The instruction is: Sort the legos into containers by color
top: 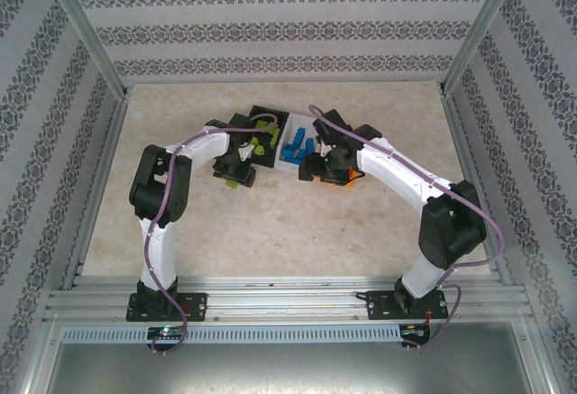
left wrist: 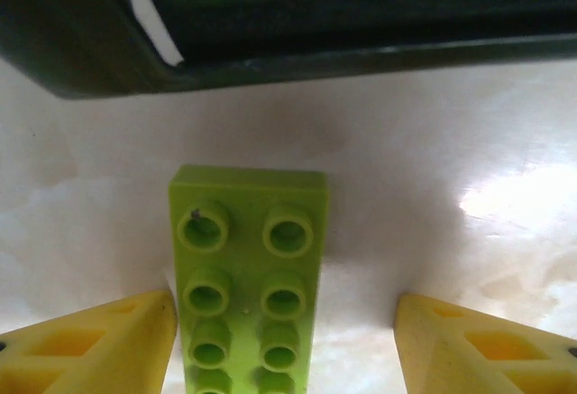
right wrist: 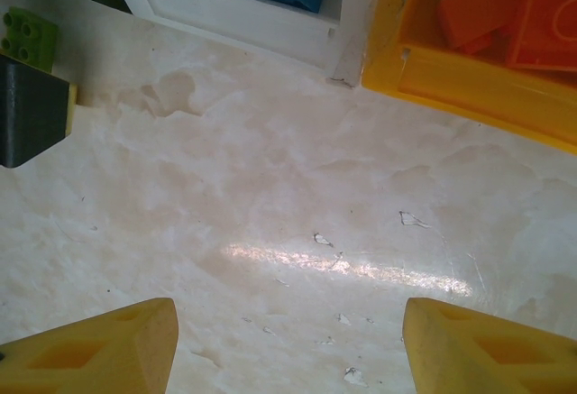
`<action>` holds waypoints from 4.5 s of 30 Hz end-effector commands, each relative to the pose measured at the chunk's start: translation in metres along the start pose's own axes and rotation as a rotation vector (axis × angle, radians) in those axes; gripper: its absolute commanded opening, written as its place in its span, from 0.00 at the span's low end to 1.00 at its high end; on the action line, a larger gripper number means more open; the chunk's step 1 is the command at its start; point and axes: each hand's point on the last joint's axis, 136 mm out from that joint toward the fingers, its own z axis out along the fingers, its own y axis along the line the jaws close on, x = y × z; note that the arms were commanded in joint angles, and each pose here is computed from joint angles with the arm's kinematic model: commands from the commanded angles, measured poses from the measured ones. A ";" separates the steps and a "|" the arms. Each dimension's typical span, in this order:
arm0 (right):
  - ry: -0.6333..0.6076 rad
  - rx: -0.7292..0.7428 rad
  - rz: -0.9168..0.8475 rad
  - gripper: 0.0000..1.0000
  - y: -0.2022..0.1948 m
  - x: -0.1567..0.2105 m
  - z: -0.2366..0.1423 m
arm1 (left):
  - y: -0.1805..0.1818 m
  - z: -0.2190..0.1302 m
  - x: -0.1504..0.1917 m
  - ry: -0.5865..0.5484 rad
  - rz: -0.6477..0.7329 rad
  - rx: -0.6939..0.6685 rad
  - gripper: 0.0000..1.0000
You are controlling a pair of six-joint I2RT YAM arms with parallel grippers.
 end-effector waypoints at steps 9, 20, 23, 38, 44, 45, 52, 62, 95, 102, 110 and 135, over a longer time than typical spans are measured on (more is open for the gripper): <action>-0.007 -0.004 0.008 0.68 0.005 -0.007 -0.007 | 0.004 0.019 0.010 0.046 0.036 -0.045 0.47; -0.004 -0.019 0.000 0.68 0.017 -0.012 -0.001 | 0.002 0.002 0.011 0.011 0.018 -0.034 0.37; -0.005 -0.020 -0.008 0.68 0.022 -0.013 0.000 | 0.000 -0.009 0.010 -0.012 0.007 -0.021 0.37; -0.001 -0.024 -0.018 0.68 0.034 -0.017 0.009 | -0.002 -0.087 0.015 -0.153 -0.151 0.141 0.33; -0.006 -0.009 -0.013 0.68 0.033 -0.017 0.003 | -0.002 -0.122 -0.017 -0.248 -0.177 0.188 0.34; -0.006 -0.002 -0.012 0.68 0.032 -0.017 0.000 | -0.004 -0.125 -0.025 -0.260 -0.176 0.198 0.34; -0.001 0.034 -0.016 0.68 0.026 -0.014 -0.017 | -0.010 -0.127 -0.086 -0.305 -0.167 0.239 0.34; 0.026 0.093 -0.002 0.68 0.005 -0.007 -0.031 | -0.023 -0.097 -0.150 -0.323 -0.169 0.300 0.34; 0.061 0.100 0.016 0.70 -0.007 0.003 -0.023 | -0.042 -0.076 -0.148 -0.283 -0.182 0.347 0.64; 0.029 0.077 0.028 0.70 -0.009 0.014 -0.028 | -0.044 -0.109 -0.138 -0.323 -0.148 0.325 0.69; -0.030 0.045 0.052 0.71 -0.007 0.023 -0.031 | -0.049 -0.148 -0.111 -0.358 -0.091 0.291 0.71; -0.215 -0.035 0.055 0.75 0.014 -0.027 -0.033 | -0.004 -0.188 0.053 -0.379 -0.076 0.167 1.00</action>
